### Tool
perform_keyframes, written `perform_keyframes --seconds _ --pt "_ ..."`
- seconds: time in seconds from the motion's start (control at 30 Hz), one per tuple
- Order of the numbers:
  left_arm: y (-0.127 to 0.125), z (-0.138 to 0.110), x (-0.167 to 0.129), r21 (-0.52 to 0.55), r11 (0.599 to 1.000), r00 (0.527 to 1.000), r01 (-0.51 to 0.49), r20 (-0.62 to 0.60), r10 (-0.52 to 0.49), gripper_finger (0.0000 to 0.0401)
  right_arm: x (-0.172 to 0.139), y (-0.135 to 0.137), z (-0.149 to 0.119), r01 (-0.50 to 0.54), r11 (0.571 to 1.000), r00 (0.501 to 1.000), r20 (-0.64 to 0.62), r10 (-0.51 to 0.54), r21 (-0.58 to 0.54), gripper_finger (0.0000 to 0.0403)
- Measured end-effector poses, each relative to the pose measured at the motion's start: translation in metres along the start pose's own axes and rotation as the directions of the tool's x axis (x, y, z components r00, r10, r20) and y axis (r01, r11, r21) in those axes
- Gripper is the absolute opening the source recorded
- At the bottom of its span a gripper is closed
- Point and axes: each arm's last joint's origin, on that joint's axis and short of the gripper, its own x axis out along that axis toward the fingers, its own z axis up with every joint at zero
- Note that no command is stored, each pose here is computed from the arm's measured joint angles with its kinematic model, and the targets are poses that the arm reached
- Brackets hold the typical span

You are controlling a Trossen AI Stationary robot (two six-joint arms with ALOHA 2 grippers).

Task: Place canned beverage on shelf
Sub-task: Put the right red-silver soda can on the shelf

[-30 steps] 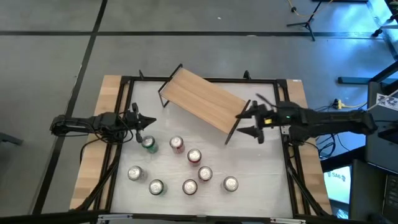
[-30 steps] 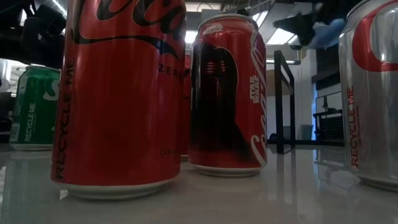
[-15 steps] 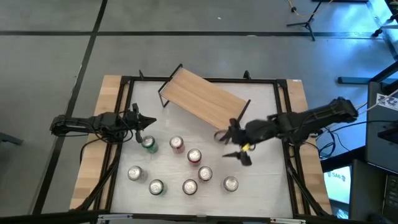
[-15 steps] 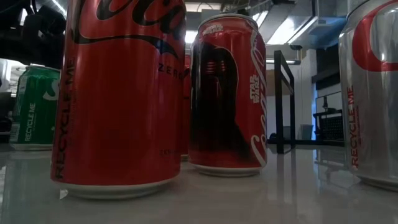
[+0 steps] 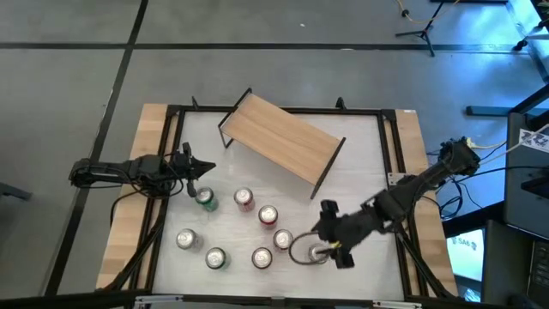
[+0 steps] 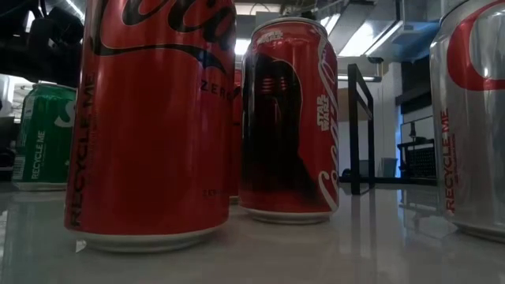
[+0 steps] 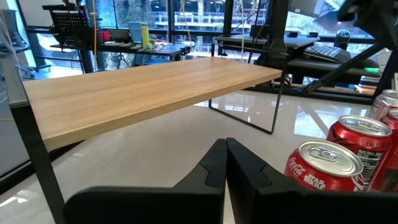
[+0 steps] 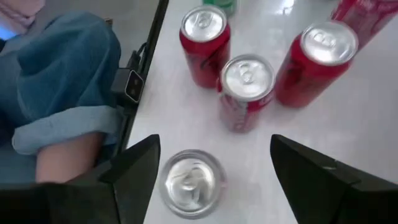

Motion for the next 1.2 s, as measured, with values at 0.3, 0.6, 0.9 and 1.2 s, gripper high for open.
perform_keyframes --seconds 0.3,0.6,0.9,1.2 --pt "0.0 0.0 0.0 0.0 1.0 1.0 0.0 -0.001 0.0 0.0 0.025 0.028 -0.02 0.07 0.997 0.996 -0.052 -0.072 -0.043 0.0298" --pt "0.0 0.0 0.0 0.0 1.0 1.0 0.0 0.0 0.0 0.0 0.039 0.028 -0.028 0.08 0.995 0.986 -0.14 -0.088 -0.062 0.0298" --pt "0.0 0.0 0.0 0.0 1.0 1.0 0.0 0.0 0.0 0.0 0.042 0.028 -0.029 0.083 0.994 0.985 -0.146 -0.092 -0.064 0.0298" --pt "0.0 0.0 0.0 0.0 1.0 1.0 0.0 0.0 0.0 0.0 0.069 0.032 -0.039 0.053 0.996 0.967 -0.244 -0.07 -0.078 0.0298"
